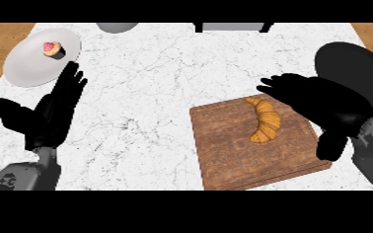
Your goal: Pick the croissant from the cutting board and place it in the pan
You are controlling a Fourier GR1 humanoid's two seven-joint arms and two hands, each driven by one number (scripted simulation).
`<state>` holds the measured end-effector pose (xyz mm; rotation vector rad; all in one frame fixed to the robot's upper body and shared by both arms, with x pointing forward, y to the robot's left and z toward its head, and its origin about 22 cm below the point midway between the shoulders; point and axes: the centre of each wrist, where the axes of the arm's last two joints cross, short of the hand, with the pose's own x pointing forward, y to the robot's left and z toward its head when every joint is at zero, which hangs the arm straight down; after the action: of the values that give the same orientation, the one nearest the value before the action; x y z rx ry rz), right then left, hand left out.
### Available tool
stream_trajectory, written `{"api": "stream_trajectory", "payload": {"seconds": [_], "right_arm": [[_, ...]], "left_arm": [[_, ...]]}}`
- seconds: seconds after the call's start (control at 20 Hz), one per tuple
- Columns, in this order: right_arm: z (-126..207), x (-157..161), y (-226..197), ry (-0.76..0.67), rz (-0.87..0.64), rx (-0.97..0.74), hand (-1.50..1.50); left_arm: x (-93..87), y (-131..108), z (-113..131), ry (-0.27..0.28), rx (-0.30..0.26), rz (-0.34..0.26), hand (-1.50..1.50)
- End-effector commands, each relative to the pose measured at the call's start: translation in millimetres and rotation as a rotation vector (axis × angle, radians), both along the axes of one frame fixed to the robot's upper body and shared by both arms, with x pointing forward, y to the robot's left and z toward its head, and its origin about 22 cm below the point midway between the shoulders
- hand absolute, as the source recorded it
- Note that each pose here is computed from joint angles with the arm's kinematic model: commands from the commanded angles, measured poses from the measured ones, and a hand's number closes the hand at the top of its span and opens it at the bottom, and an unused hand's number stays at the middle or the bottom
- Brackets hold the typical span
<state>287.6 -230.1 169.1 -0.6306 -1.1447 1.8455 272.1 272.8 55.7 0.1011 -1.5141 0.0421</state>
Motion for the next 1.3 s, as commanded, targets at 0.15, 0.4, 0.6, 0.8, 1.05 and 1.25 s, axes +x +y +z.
{"api": "stream_trajectory", "payload": {"seconds": [0.15,0.4,0.6,0.8,1.05,1.25], "right_arm": [[-17.6,0.2,13.7,0.02,-0.027,-0.025,-1.5],[-46.4,17.6,40.7,0.021,-0.06,-0.084,-1.5],[-35.8,24.9,36.3,0.015,-0.079,-0.069,-1.5],[-47.1,28.9,29.5,0.029,-0.057,-0.057,-1.5],[-65.0,36.8,26.7,0.065,-0.053,-0.111,-1.5],[-104.9,45.6,37.9,0.046,-0.043,-0.098,-1.5]], "left_arm": [[-0.2,-13.2,4.3,0.001,-0.016,-0.004,0.0],[1.4,-0.2,2.5,-0.003,0.004,-0.017,0.0],[0.8,0.6,-0.3,-0.016,0.002,0.006,0.0],[1.6,5.9,5.2,-0.018,0.024,0.001,0.0],[22.2,9.3,6.6,-0.001,-0.004,0.014,0.0],[14.5,0.3,-10.6,-0.005,0.004,0.005,0.0]]}}
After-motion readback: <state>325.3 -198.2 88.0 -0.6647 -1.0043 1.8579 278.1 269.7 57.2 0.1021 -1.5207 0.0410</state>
